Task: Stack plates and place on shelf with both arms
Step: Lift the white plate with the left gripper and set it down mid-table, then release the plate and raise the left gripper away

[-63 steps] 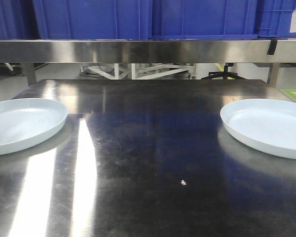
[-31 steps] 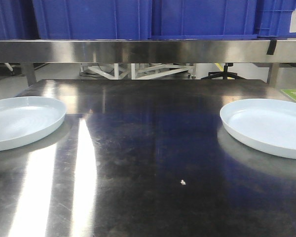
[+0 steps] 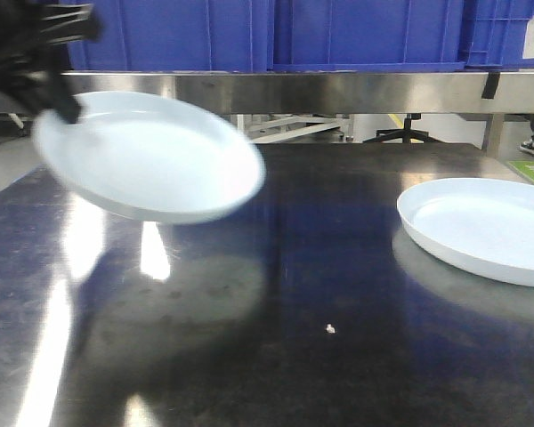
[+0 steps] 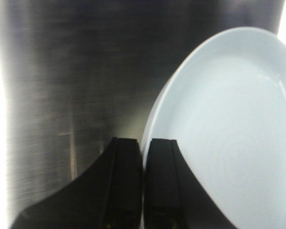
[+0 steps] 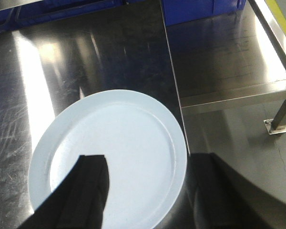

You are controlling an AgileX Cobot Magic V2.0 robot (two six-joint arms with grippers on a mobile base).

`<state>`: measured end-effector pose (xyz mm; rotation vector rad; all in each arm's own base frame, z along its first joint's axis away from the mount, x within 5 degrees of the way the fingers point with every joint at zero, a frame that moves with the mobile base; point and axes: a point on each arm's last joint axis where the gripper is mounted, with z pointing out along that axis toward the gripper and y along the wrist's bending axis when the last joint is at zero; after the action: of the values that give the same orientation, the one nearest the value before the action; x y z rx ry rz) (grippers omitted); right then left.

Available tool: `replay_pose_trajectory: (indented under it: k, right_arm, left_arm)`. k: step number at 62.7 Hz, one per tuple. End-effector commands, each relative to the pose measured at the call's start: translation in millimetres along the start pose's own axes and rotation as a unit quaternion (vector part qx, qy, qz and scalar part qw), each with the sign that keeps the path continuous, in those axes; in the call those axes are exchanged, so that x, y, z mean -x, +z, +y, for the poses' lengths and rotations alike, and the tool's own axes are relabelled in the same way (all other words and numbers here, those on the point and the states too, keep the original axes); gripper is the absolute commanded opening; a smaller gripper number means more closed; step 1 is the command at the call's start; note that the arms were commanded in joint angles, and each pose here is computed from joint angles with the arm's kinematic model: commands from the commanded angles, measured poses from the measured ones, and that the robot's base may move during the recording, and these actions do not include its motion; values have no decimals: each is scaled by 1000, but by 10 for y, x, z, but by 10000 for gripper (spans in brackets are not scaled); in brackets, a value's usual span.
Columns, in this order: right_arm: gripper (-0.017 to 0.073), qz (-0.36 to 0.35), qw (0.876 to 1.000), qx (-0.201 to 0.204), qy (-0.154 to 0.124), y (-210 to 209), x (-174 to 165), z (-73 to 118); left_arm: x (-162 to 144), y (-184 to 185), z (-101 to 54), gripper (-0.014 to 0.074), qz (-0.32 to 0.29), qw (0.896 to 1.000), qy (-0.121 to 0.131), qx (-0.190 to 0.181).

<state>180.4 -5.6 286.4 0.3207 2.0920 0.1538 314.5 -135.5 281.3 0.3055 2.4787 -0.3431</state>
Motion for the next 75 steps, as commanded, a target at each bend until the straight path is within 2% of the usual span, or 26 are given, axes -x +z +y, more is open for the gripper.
replay_pose_trajectory:
  k: [1, 7, 12, 21, 35, 42, 46, 51, 55, 58, 63, 69, 72, 75]
  right_arm:
    - [478, -54, 998, 9, -7, -58, 178, 34]
    - [478, -51, 999, 9, -7, -57, 173, 33]
    - [478, -50, 999, 8, -7, -57, 171, 33]
    - [478, -49, 999, 8, -7, -57, 170, 32]
    - [478, -48, 999, 8, -7, -57, 168, 32]
    - [478, -48, 999, 8, -7, -57, 168, 32]
    - [478, -48, 999, 8, -7, -57, 167, 31]
    - [478, -47, 999, 8, -7, -56, 165, 31]
    - [478, -45, 999, 7, -7, -56, 161, 30]
    - [478, -43, 999, 7, -7, -56, 158, 29]
    - [478, -42, 999, 6, -7, -56, 157, 29]
    - [478, -42, 999, 6, -7, -56, 157, 29]
    - [478, -42, 999, 6, -7, -56, 157, 29]
    - [478, -42, 999, 6, -7, -55, 156, 29]
  left_arm:
    - [120, -119, -404, 99, -65, 996, 27, -48]
    - [76, 37, -636, 99, -59, 995, 46, -68]
    - [86, 166, -719, 99, -49, 995, 53, -72]
    - [132, 400, -742, 99, -29, 996, 53, -67]
    - [209, 498, -768, 105, -26, 996, 58, -65]
    - [231, 488, -756, 175, -29, 995, 77, -55]
    - [226, 489, -744, 235, -26, 995, 88, -48]
    - [215, 488, -710, 316, -14, 995, 88, -43]
    - [207, 491, -654, 330, -1, 996, 83, -36]
    - [205, 485, -601, 325, 9, 997, 67, -31]
    - [237, 423, -481, 247, 12, 999, 41, -21]
    - [309, 263, -354, 65, -3, 1000, 27, -13]
    - [361, 124, -288, 100, -20, 1000, 22, -9]
    - [409, -42, -227, 96, -39, 999, 15, -6]
